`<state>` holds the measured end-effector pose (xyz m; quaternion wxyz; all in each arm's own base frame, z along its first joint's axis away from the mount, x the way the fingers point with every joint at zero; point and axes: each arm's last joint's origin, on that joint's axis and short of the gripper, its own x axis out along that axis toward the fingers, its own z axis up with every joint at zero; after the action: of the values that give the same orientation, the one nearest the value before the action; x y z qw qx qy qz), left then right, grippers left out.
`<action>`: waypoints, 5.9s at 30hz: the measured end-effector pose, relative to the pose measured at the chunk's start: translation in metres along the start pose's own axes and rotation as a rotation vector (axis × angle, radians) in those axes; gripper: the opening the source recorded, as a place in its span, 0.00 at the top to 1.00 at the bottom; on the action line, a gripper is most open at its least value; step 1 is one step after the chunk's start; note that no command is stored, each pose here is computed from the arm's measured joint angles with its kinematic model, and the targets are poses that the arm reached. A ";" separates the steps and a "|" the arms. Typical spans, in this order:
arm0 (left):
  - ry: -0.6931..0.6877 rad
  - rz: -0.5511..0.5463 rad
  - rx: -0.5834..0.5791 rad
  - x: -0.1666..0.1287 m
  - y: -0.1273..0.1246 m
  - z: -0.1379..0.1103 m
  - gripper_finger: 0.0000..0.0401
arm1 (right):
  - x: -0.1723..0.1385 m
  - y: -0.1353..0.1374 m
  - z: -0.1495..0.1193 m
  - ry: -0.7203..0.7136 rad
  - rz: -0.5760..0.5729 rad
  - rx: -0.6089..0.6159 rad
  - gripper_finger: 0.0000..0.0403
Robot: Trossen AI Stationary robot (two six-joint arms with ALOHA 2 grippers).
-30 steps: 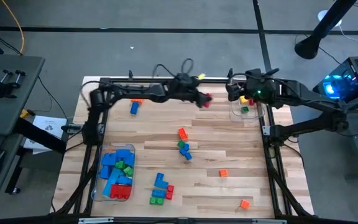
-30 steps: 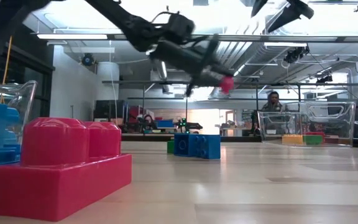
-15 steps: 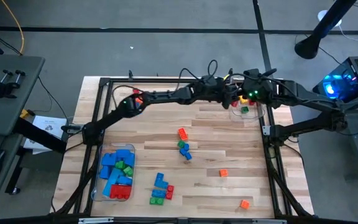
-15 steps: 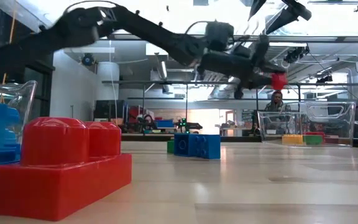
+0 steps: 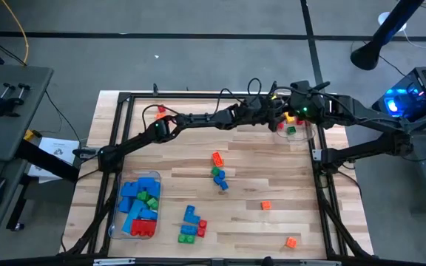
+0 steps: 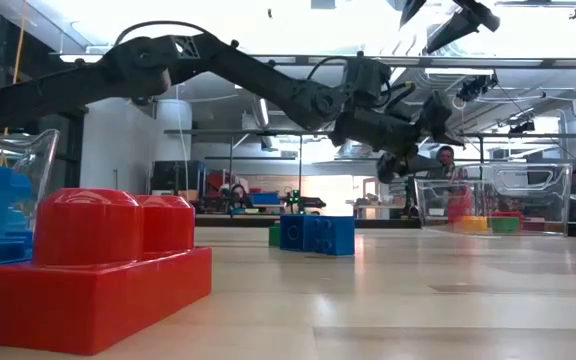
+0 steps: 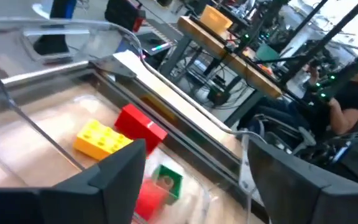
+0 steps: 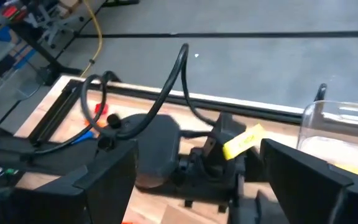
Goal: Sort blocks by size
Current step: Adjust the top transparent bin, then put the small blue game piece into the top transparent bin
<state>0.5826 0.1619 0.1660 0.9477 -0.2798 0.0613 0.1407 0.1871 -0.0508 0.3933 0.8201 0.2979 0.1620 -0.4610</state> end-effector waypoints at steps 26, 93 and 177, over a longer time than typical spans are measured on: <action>0.127 -0.081 0.240 -0.280 -0.064 0.256 0.31 | 0.177 -0.123 -0.055 0.551 -0.491 -0.018 0.96; -0.147 0.072 0.262 -0.495 -0.126 0.165 0.31 | 0.142 -0.015 -0.111 0.769 -0.214 -0.072 1.00; 0.354 0.013 0.245 -0.100 -0.042 0.033 0.76 | 0.012 0.014 0.010 -0.113 0.532 0.042 1.00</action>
<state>0.5011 0.1229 0.2350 0.9482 -0.1824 0.2451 0.0870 0.2050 -0.0591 0.3994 0.9137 0.3206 0.0222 -0.2486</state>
